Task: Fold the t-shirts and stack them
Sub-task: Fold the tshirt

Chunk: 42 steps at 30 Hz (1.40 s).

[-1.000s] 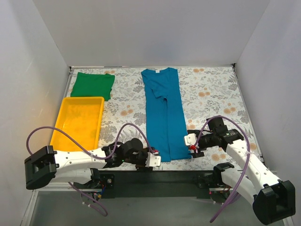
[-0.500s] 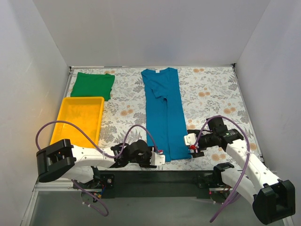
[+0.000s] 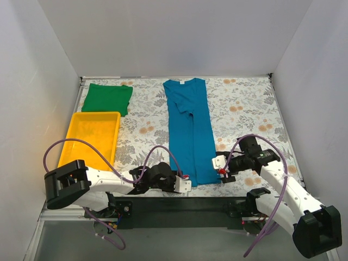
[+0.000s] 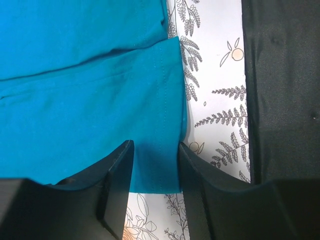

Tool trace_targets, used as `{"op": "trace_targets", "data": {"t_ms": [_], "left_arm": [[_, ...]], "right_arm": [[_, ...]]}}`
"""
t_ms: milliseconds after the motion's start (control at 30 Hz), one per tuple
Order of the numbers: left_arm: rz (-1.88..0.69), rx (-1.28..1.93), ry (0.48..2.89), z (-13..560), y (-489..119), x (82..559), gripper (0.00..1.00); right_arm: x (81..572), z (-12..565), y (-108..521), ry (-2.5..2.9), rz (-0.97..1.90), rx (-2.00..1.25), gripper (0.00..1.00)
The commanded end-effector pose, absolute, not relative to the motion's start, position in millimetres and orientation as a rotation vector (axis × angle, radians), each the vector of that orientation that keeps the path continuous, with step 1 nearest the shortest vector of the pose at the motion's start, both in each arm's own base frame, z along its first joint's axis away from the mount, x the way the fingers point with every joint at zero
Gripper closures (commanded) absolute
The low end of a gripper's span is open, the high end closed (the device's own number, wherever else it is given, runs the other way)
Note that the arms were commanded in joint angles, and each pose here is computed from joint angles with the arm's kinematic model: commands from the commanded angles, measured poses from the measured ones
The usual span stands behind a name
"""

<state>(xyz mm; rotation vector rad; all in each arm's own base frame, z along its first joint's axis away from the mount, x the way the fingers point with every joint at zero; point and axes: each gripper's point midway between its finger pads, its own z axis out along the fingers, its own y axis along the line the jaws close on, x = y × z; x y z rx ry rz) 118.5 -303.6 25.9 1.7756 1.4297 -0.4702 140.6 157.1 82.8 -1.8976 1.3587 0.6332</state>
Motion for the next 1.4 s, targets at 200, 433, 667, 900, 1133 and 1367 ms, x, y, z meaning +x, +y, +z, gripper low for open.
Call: {"op": "trace_targets", "data": {"t_ms": [200, 433, 667, 900, 1133, 1367], "left_arm": [[-0.41, 1.837, 1.46, 3.9, -285.7, 116.9, 0.66], [-0.389, 1.835, 1.469, 0.4, -282.9, 119.0, 0.67], [-0.388, 1.835, 1.465, -1.0, -281.7, 118.7, 0.71], [-0.419, 1.857, 1.464, -5.4, -280.0, 112.0, 0.73], [-0.416, 1.871, 1.472, -10.1, -279.2, 110.8, 0.78], [-0.42, 1.862, 1.469, -9.2, -279.6, 110.8, 0.83]], "right_arm": [[118.3, 58.9, 167.3, 1.286, 0.678, -2.05, 0.24], [121.6, 37.7, 168.5, 1.303, 0.567, -2.137, 0.27], [122.6, 29.0, 167.7, 1.304, 0.526, -2.164, 0.3], [121.7, 22.7, 165.3, 1.303, 0.511, -2.188, 0.42], [122.5, 18.2, 163.8, 1.309, 0.496, -2.198, 0.54], [122.9, 15.7, 163.8, 1.318, 0.498, -2.198, 0.77]]}}
